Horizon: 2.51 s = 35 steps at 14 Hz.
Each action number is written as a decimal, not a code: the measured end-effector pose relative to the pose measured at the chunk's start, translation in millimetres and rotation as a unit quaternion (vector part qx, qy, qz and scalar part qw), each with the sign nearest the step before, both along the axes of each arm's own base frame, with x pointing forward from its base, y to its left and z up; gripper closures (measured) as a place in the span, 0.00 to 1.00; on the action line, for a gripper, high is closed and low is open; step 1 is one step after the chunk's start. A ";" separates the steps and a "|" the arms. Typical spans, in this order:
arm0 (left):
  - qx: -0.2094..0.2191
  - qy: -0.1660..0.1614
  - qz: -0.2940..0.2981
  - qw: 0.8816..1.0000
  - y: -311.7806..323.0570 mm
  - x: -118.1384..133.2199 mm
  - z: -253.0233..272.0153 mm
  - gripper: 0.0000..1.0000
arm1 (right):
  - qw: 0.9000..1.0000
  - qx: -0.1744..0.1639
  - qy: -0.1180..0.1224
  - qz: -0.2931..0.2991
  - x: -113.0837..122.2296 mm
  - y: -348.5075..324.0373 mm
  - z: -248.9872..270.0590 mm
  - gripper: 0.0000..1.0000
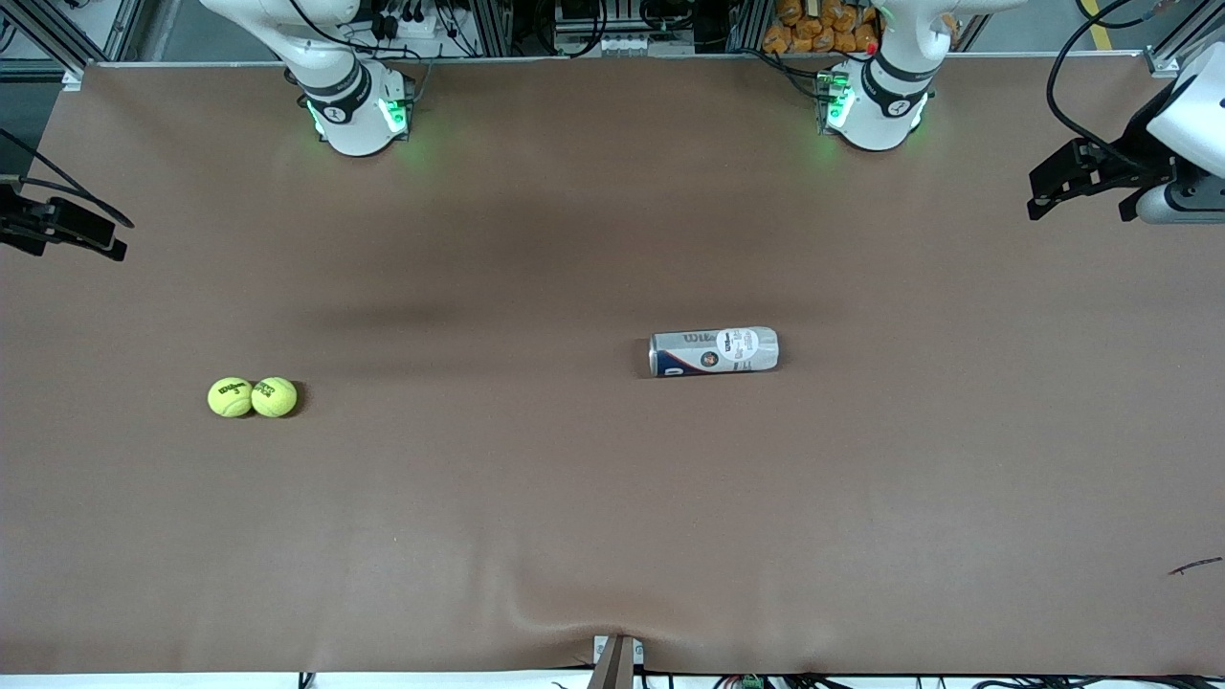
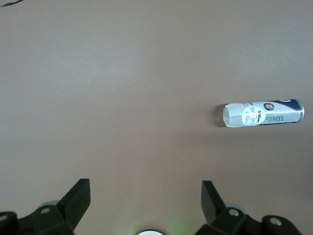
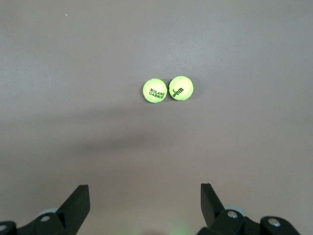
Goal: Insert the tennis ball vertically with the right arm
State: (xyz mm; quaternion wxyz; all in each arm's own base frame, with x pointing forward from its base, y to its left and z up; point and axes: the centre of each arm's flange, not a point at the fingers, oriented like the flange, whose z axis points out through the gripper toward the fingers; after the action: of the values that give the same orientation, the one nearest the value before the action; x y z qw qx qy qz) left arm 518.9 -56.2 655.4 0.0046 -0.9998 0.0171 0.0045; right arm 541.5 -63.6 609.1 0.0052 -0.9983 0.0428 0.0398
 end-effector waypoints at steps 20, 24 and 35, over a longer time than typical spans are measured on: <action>0.004 0.024 -0.083 0.996 -73.1 -0.1 -25.7 0.00 | 0.999 0.004 0.032 0.024 14.7 23.5 -36.6 0.00; 0.003 0.061 -0.149 0.987 -97.1 6.9 -60.8 0.00 | 0.998 0.003 0.031 0.052 16.4 53.4 -36.4 0.00; 0.003 0.097 -0.200 0.975 -132.3 2.6 -88.6 0.00 | 0.989 -0.051 0.068 0.123 41.6 70.8 -130.3 0.00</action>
State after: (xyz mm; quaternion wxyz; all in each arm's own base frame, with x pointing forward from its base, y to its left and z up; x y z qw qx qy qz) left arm 521.5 -188.5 566.8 0.0064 -0.9710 0.2171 0.1004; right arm 583.1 7.2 478.8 -0.0534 -0.9899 -0.0776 0.1061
